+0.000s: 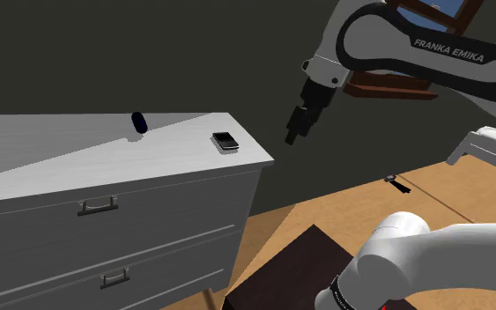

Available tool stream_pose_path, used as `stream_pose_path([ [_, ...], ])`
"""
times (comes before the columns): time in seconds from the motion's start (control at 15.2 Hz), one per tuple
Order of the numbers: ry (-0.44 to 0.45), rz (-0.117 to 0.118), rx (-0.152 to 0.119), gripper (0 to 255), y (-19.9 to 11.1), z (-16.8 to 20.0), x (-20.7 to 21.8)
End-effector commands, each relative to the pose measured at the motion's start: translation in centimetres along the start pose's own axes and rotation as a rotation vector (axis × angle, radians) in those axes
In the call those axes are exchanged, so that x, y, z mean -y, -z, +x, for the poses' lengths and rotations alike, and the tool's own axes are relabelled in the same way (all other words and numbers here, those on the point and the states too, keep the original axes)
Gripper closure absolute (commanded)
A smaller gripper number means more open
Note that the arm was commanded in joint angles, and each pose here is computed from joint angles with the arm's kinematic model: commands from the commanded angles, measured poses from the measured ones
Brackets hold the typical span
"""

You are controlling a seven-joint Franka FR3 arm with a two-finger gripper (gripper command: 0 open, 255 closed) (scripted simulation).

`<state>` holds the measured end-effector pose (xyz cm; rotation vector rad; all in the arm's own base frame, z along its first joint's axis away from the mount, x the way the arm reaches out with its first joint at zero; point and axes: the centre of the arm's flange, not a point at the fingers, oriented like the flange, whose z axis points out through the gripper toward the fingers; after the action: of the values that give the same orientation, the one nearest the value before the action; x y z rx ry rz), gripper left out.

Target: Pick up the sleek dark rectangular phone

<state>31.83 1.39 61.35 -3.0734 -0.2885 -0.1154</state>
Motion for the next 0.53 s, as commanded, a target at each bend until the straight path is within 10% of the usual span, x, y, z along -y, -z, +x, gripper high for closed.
stream_pose_path([
  [0.0,0.0,0.0,0.0,0,0.0,0.0,0.0],
  [0.46,-0.106,0.002,0.034,0,-3.1,9.2,1.2],
])
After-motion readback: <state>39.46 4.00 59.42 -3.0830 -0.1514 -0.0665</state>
